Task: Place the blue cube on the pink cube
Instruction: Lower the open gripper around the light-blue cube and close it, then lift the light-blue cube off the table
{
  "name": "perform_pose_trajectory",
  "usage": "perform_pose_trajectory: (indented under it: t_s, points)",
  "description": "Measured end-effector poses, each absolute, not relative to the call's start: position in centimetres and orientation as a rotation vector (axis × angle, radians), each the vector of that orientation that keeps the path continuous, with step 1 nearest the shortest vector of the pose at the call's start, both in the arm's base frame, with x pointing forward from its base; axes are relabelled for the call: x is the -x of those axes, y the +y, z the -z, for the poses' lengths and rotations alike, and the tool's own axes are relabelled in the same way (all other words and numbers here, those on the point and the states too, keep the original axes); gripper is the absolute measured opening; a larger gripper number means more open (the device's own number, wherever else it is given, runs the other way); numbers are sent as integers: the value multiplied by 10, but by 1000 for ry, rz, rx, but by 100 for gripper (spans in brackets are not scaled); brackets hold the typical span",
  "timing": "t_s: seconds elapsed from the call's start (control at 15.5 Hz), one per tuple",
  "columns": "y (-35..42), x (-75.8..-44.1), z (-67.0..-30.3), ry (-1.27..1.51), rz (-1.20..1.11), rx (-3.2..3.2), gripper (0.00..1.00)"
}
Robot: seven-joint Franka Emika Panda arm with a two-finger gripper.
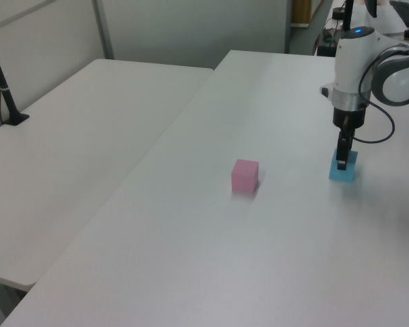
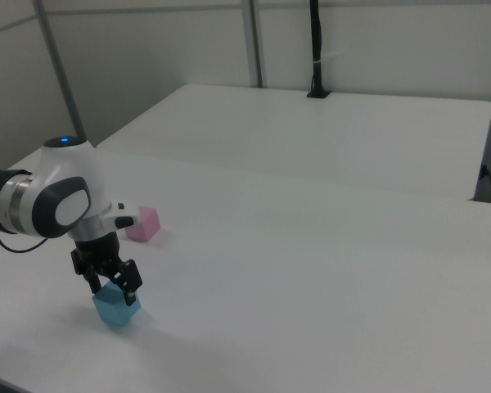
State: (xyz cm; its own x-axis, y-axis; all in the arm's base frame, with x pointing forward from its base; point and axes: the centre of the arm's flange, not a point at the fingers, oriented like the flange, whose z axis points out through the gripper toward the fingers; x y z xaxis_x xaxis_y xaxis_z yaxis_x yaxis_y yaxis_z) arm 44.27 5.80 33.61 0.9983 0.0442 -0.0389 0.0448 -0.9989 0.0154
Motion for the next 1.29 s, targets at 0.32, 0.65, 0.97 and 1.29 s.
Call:
perform_pose_trajectory:
  t_s: [0.32, 0.65, 0.97, 1.29]
  points:
    - [58, -438, -318, 71, 56, -3124, 97]
    - [57, -440, -316, 66, 7, -3129, 61]
    - [56, -442, -330, 76, 32, -3127, 60]
    - [56, -460, -432, 126, 121, -3117, 60]
